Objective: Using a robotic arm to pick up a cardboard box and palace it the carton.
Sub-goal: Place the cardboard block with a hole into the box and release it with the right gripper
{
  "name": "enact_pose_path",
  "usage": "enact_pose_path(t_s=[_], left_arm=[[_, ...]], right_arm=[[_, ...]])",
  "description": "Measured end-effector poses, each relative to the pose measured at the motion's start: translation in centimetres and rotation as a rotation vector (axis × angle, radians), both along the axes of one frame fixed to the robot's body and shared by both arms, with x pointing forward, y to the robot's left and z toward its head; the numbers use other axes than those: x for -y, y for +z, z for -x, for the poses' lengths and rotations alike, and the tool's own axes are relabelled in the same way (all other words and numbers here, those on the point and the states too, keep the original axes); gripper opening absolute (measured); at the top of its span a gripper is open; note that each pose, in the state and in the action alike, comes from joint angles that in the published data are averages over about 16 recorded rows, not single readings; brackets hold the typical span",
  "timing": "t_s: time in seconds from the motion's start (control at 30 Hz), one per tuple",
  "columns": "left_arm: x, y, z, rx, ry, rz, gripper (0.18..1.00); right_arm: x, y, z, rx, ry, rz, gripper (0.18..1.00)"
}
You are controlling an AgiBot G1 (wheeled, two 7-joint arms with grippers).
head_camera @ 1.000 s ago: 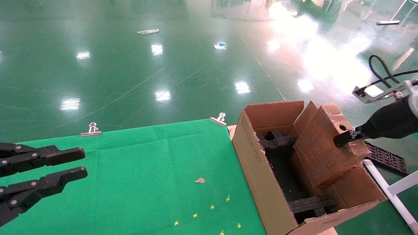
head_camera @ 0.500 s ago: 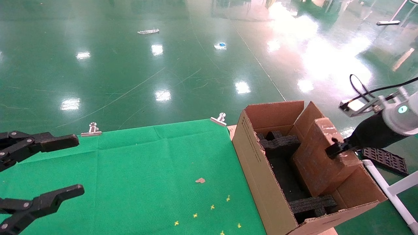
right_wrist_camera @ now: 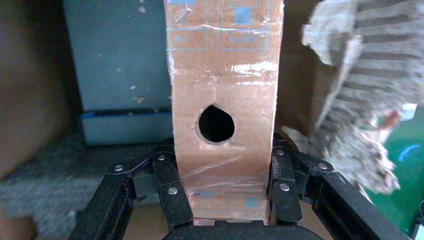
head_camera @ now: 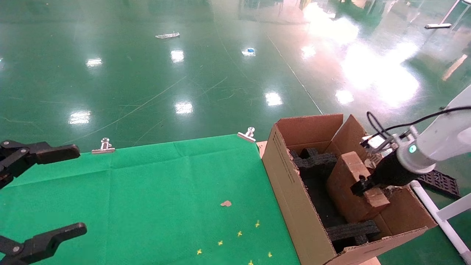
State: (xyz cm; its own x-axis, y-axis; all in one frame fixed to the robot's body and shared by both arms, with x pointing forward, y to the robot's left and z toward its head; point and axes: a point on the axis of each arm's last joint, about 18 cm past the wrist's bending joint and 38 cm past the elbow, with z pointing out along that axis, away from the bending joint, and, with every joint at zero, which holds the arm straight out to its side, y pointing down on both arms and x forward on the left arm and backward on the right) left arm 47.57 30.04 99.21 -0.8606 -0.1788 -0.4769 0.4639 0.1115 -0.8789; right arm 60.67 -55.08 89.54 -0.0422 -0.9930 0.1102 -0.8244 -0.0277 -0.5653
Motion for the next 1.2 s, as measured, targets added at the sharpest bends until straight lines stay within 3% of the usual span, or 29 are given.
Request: enact_pose_path(t_s=[0.33, 0.7, 0.9, 1.2], left_arm=[[0.0, 0.0, 0.0, 0.000, 0.000, 0.000, 0.979], [0.0, 0.0, 0.0, 0.000, 0.000, 0.000, 1.001], [0.0, 0.0, 0.0, 0.000, 0.000, 0.000, 1.001], [0.0, 0.0, 0.0, 0.000, 0.000, 0.000, 1.001]], right_arm=[[-0.5, -3.6, -1.3, 0.011, 0.043, 0.001, 0.314], [-0.5, -3.4, -1.2, 0.037, 0.086, -0.017, 0.299], [-0.2, -3.0, -1.2, 0.031, 0.080, 0.001, 0.322], [0.1, -2.6, -1.2, 0.028, 0.073, 0.021, 0.438]])
